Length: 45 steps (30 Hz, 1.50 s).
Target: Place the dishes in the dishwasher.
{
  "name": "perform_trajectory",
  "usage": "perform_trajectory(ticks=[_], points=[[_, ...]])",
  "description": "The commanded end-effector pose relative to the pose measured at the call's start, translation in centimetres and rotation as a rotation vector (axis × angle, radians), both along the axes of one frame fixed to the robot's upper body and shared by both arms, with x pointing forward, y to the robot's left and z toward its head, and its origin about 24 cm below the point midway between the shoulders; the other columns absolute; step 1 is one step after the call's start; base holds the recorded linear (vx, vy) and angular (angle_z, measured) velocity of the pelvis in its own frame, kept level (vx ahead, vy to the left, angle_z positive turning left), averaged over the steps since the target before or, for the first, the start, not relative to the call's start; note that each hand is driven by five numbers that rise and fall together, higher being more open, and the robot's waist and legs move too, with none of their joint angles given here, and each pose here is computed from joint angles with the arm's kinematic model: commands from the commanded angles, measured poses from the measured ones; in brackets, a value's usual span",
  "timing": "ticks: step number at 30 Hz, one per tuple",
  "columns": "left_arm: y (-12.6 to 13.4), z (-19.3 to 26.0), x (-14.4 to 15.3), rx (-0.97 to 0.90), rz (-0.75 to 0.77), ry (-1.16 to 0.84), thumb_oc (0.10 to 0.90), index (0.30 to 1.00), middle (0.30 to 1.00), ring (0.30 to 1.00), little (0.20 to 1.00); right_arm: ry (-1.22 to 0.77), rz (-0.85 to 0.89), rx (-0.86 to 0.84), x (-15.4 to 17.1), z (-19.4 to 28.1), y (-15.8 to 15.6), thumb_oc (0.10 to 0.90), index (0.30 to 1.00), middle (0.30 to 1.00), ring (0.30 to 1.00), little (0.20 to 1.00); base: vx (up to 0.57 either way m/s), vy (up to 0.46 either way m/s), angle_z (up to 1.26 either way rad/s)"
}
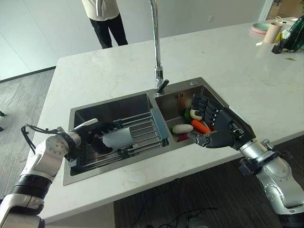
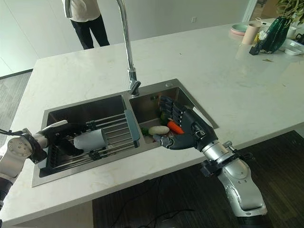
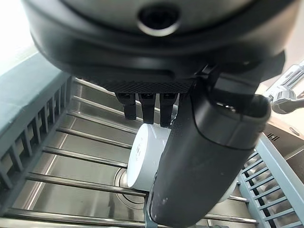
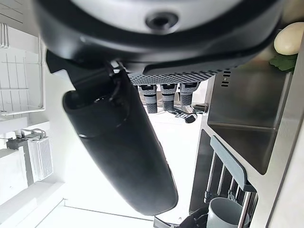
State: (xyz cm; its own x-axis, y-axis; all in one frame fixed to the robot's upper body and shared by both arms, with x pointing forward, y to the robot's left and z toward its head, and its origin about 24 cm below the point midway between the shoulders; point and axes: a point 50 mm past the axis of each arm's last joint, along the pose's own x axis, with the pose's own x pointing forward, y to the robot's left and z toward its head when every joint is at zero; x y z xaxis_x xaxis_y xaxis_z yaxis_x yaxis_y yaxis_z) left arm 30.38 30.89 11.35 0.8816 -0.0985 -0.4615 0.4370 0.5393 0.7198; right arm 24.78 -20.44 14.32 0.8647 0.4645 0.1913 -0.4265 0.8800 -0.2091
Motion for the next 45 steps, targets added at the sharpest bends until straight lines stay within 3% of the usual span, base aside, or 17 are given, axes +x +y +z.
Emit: perform_trajectory(ticks=[1,45], points=[[-0.9,4.0,2.1,0.035,-0.034,-0.176,0.8,0.9,0.9,0.9,0.9,-0.246,0.0,-0.002,-0.3,4.7,-0.7,0.8,0.9,0.9,0.9,0.9,0.0,0.0,0.0],[-0.4,1.6,2.3,0.069,0.026,-0.108,0.8,0.9,0.9,0.9,0.9,-0.227,0.035,-0.031,-0.3,4.5,-0.5,0.8,0.9,0.9,0.9,0.9,0.0,0.0,0.0]])
